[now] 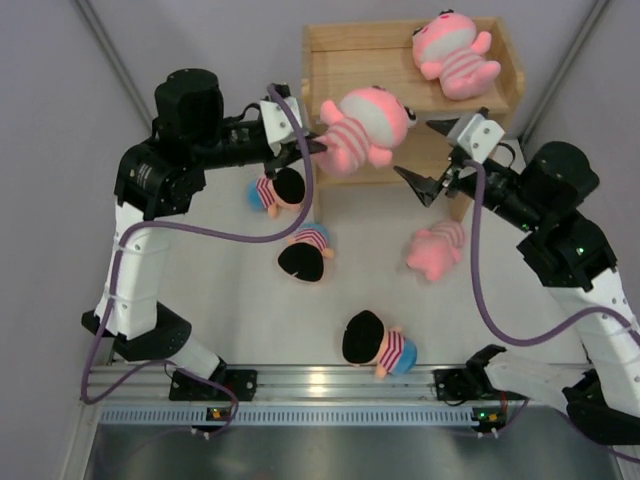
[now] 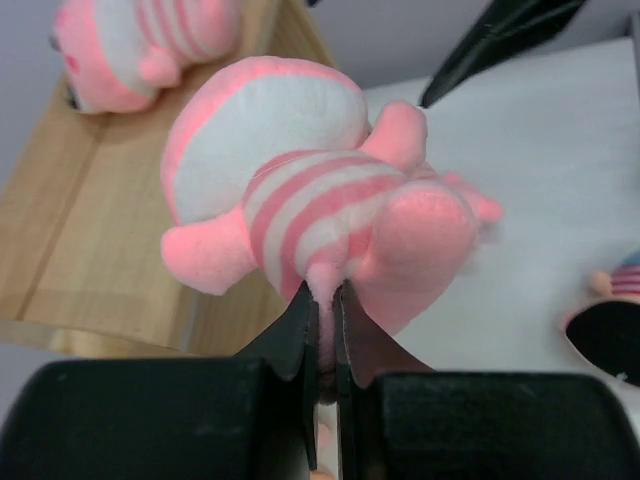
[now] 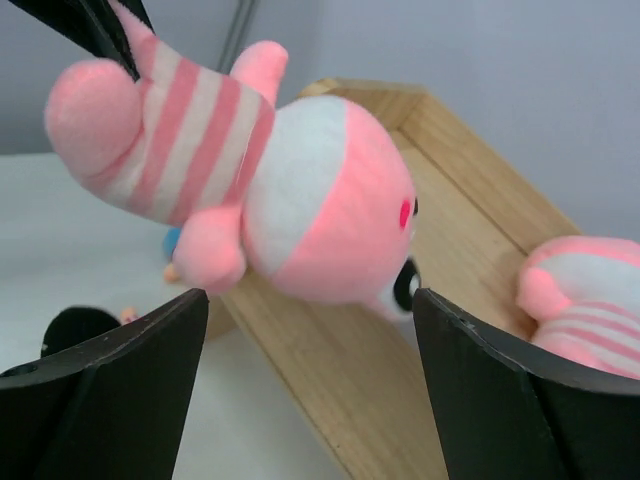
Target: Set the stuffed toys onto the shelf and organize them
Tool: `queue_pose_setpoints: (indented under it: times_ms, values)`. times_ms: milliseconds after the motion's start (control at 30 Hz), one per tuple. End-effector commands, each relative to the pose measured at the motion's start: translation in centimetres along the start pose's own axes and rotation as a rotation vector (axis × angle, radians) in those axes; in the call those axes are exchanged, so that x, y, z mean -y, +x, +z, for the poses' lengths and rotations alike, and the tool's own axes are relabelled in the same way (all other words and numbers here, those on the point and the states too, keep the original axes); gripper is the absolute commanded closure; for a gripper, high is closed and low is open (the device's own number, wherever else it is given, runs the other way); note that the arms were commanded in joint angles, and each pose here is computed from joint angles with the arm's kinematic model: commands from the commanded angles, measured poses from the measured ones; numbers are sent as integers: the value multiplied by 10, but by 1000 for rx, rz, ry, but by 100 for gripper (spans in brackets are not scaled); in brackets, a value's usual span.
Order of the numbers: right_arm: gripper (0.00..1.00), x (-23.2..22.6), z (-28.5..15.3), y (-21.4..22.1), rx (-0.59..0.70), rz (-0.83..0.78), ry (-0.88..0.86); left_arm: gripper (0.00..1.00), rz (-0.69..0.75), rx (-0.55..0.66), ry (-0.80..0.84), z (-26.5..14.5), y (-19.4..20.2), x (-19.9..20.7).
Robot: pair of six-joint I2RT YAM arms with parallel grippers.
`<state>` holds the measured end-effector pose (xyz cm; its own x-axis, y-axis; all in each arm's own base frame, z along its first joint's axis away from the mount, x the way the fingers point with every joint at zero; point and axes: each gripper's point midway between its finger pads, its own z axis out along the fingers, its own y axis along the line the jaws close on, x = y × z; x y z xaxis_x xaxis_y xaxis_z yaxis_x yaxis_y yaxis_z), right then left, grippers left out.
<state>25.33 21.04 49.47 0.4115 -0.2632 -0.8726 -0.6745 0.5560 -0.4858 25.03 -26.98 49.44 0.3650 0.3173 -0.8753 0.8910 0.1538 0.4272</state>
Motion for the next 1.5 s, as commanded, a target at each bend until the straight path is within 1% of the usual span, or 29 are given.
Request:
queue_pose_setpoints:
  times_ms: [0,67,100,133,167,200,233,267,300,367,433,567,667,767,833,867,900,933,967,1100,1133,1233,1367,1467]
  values:
    - [16,31,-29,-35,111,65,200,100,15,173,-236,-13,-63,-51]
    - [16,31,-41,-30,90,110,238,100,-13,178,-331,-12,-64,-74]
    - [16,27,-41,-18,60,129,242,100,-9,202,-387,-14,-70,-87]
    - [16,27,-45,-6,21,149,265,100,-50,199,-419,-8,-64,-97]
    - [16,25,-53,-2,13,175,284,100,-56,200,-452,-6,-63,-105]
    - [16,18,-51,17,-30,198,284,100,-60,200,-529,-9,-62,-121]
    - [16,18,-54,28,-55,217,308,100,-74,203,-559,-6,-59,-128]
    - [16,13,-62,29,-44,237,314,100,-82,190,-590,-1,-51,-138]
    - [16,3,-59,49,-81,252,300,100,-78,200,-629,1,-50,-148]
    - [16,-7,-67,54,-68,268,285,100,-93,189,-636,16,-37,-157]
    - [16,-14,-70,71,-107,293,295,100,-120,199,-660,22,-32,-165]
    - [16,-12,-83,104,-221,355,394,100,-174,145,-754,32,-2,-184]
    - [15,-15,-87,143,-368,388,459,100,-188,109,-762,41,14,-187]
    - [14,-31,-87,195,-543,430,479,100,-208,95,-762,43,22,-186]
    - [12,-42,-82,214,-590,454,462,100,-207,91,-753,42,22,-182]
    - [11,-45,-81,220,-595,472,461,100,-210,80,-741,45,27,-179]
    - [9,-53,-82,236,-626,477,456,97,-216,78,-741,44,28,-178]
    - [9,-53,-79,238,-607,479,464,97,-219,83,-742,40,25,-176]
    - [8,-61,-81,254,-640,479,461,97,-228,75,-742,41,28,-175]
    - [7,-62,-86,282,-686,486,498,100,-252,103,-767,27,16,-172]
    - [7,-65,-84,287,-688,526,499,100,-256,104,-774,24,14,-171]
    - [8,-64,-86,300,-705,561,514,100,-269,105,-779,16,9,-165]
    - [8,-55,-92,309,-714,580,557,100,-268,76,-755,22,16,-154]
    - [7,-55,-97,322,-743,596,569,96,-277,58,-747,26,24,-152]
